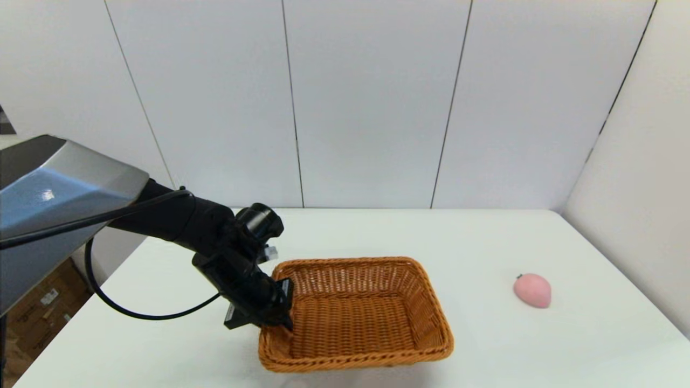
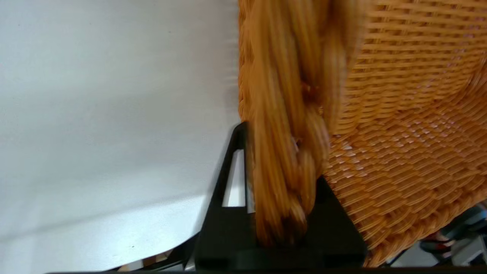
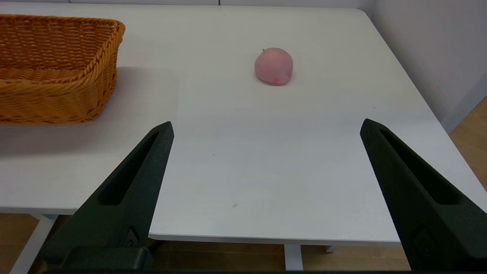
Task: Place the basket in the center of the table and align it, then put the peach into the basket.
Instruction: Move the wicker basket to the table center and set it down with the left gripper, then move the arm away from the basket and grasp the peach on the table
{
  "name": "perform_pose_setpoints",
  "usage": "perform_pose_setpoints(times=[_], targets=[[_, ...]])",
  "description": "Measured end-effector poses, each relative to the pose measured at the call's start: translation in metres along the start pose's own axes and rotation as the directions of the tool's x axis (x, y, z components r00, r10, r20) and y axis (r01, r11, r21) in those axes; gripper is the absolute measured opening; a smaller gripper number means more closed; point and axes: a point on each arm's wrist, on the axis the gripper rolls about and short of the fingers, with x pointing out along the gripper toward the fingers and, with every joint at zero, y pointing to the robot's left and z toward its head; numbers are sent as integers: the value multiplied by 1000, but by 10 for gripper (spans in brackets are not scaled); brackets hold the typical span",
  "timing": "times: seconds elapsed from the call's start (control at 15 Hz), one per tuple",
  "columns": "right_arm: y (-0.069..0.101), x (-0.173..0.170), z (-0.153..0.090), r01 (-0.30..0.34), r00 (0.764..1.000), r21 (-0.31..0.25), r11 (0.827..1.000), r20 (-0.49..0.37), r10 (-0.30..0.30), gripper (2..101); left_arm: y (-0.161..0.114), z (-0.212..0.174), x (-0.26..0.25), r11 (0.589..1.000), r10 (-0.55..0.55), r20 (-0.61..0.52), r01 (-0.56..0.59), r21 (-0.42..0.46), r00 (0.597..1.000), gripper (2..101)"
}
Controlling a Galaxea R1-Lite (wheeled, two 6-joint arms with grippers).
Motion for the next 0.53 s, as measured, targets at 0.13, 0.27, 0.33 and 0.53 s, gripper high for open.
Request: perform_pose_setpoints(times=[0.13, 0.27, 0.33, 0.53], targets=[[0, 0, 0, 0, 1000, 0, 1000, 0, 0, 973, -3, -1, 1, 1000, 14, 9, -14, 18, 1000, 403], [0, 0, 0, 0, 1000, 0, 1000, 0, 0, 973, -5, -2, -5, 999, 8, 25, -9, 46, 1000, 531], [0, 0, 0, 0, 1000, -1, 1000, -1, 0, 973, -7, -2, -10, 998, 1, 40, -3, 55, 999, 586], [0, 0, 0, 0, 1000, 0, 1000, 0, 0, 973, -6, 4, -35, 999, 0, 139, -7, 51, 990, 712]])
